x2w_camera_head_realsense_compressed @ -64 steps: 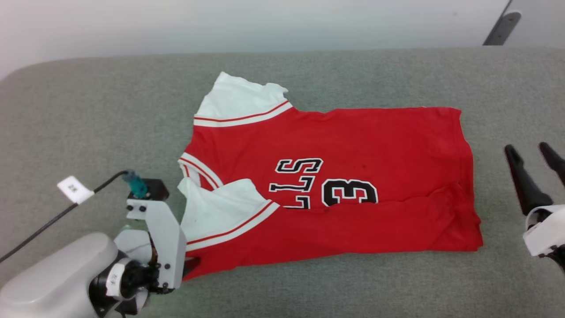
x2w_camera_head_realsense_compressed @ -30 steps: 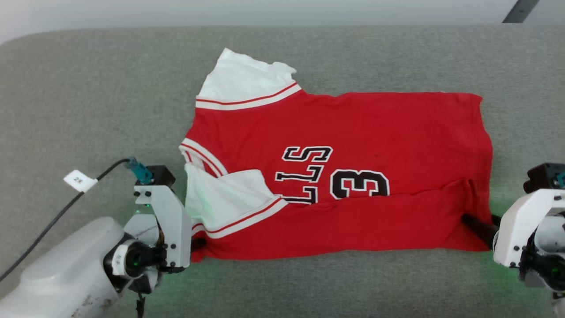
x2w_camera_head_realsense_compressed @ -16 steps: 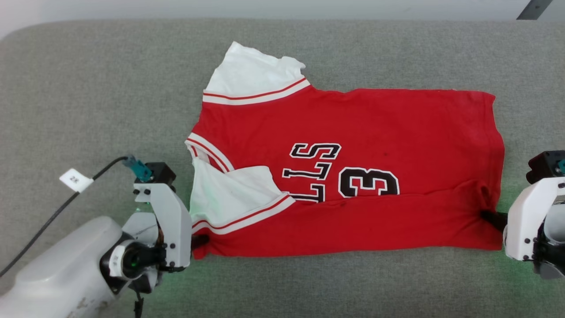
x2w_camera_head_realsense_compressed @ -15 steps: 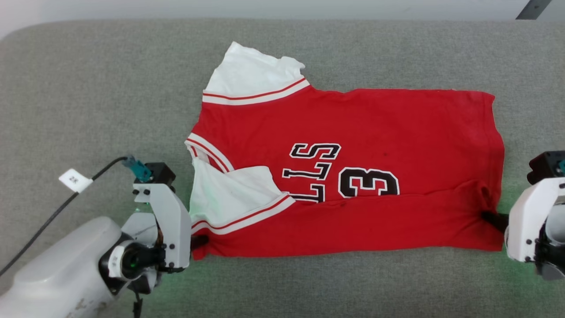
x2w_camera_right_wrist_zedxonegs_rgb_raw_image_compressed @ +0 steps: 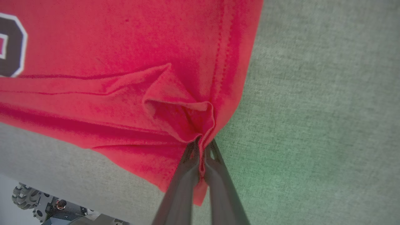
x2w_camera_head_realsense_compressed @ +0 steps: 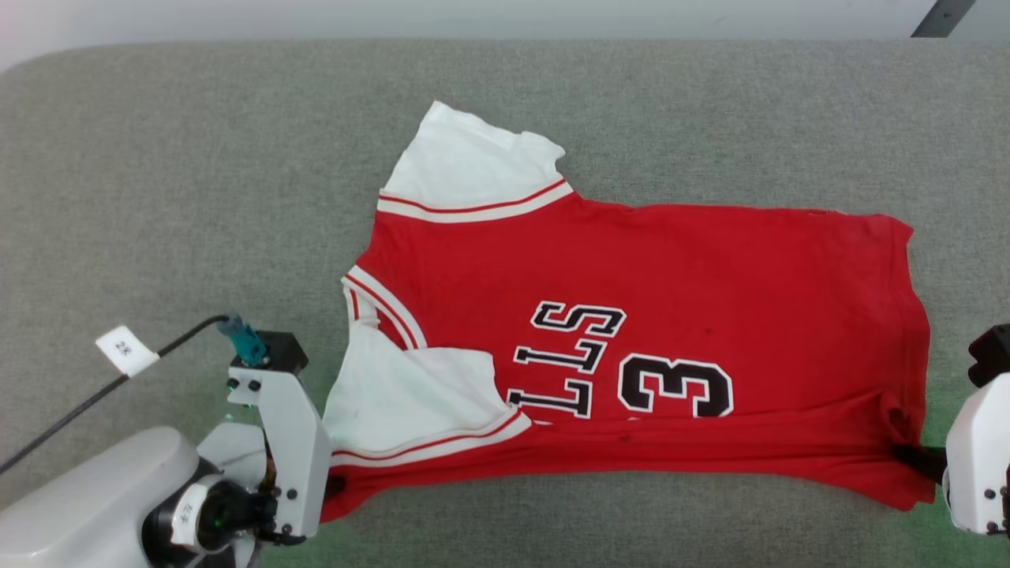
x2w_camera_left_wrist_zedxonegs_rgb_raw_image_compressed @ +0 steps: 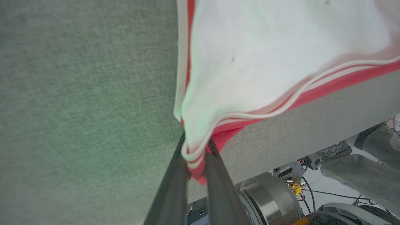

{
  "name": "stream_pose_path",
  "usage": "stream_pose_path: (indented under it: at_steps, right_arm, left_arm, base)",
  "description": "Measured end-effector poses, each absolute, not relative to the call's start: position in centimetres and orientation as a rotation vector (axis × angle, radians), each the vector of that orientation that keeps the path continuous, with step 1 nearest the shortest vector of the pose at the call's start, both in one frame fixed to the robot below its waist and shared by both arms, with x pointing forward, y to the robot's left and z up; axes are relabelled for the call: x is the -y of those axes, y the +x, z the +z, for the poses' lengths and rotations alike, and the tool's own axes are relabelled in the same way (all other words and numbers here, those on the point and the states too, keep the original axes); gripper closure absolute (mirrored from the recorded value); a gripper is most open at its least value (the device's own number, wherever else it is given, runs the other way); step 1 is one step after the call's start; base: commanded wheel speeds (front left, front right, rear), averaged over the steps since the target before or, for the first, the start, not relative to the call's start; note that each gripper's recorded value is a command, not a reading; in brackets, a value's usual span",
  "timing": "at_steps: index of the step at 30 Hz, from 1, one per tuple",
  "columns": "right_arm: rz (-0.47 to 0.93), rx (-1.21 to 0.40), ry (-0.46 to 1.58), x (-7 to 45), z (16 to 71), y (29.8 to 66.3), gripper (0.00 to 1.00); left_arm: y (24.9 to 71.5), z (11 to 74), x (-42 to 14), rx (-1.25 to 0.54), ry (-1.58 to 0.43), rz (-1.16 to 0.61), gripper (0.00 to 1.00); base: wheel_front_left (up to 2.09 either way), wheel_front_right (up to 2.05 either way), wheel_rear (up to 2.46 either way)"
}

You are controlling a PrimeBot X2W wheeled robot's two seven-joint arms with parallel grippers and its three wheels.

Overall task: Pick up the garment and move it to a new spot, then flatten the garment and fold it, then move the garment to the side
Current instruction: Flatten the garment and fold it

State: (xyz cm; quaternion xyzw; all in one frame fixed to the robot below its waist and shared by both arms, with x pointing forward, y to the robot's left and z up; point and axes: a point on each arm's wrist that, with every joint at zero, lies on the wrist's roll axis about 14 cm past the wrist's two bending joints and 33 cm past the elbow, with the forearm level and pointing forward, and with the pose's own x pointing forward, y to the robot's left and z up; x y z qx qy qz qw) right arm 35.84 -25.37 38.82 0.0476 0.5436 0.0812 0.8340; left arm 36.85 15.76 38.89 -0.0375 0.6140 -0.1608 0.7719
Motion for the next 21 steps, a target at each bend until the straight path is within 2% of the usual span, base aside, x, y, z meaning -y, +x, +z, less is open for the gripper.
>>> stream_pose_path:
  at_steps: [21]
  right_arm:
    - [0.198,-1.218,0.107,24.3,38.1,33.8,1.00]
  left_arm:
    - [35.1,38.1,-15.9,-1.383,-0.074,-0.345,1.00]
  base:
    - [0.00,0.00,0.00]
